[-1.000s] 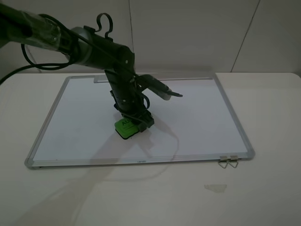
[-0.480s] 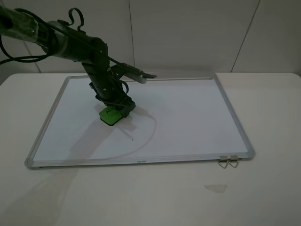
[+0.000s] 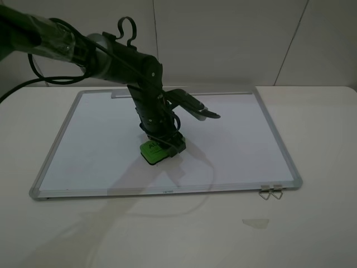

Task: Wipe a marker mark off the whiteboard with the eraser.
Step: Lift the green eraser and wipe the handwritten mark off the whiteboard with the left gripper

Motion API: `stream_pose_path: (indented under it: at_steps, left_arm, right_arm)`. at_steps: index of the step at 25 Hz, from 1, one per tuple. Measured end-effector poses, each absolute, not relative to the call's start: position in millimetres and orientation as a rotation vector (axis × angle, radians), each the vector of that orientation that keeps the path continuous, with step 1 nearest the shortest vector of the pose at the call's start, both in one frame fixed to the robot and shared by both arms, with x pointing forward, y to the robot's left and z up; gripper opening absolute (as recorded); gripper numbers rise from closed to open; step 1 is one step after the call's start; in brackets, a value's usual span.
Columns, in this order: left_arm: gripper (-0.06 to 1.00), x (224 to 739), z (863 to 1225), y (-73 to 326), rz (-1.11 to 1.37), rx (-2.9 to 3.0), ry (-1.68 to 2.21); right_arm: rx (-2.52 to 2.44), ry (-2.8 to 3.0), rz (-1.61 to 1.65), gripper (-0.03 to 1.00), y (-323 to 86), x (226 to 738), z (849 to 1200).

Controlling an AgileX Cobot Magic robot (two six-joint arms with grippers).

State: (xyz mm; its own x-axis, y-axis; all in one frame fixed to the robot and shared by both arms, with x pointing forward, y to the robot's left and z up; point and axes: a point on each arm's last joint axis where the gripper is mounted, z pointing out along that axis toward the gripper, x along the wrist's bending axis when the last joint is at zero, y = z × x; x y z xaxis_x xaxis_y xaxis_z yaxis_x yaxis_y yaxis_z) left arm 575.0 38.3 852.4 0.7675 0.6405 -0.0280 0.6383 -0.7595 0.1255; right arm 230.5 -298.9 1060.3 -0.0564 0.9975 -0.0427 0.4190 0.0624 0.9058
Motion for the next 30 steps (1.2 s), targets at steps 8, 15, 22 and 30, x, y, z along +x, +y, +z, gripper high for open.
stream_pose_path:
  at_steps: [8,15,22,30]
  left_arm:
    - [0.59,575.1,852.5,38.0,0.022,2.83,1.023]
    - [0.59,599.3,853.0,66.3,0.05,2.744,1.146]
    - [0.59,614.5,852.4,89.0,0.07,2.696,1.231]
    - [0.59,598.8,851.9,69.7,0.029,2.779,1.115]
  right_arm:
    - [1.456,1.583,0.965,0.81,-298.9,230.5,1060.3]
    - [1.456,1.583,0.965,0.81,-298.9,230.5,1060.3]
    - [1.456,1.583,0.965,0.81,-298.9,230.5,1060.3]
    - [1.456,1.583,0.965,0.81,-298.9,230.5,1060.3]
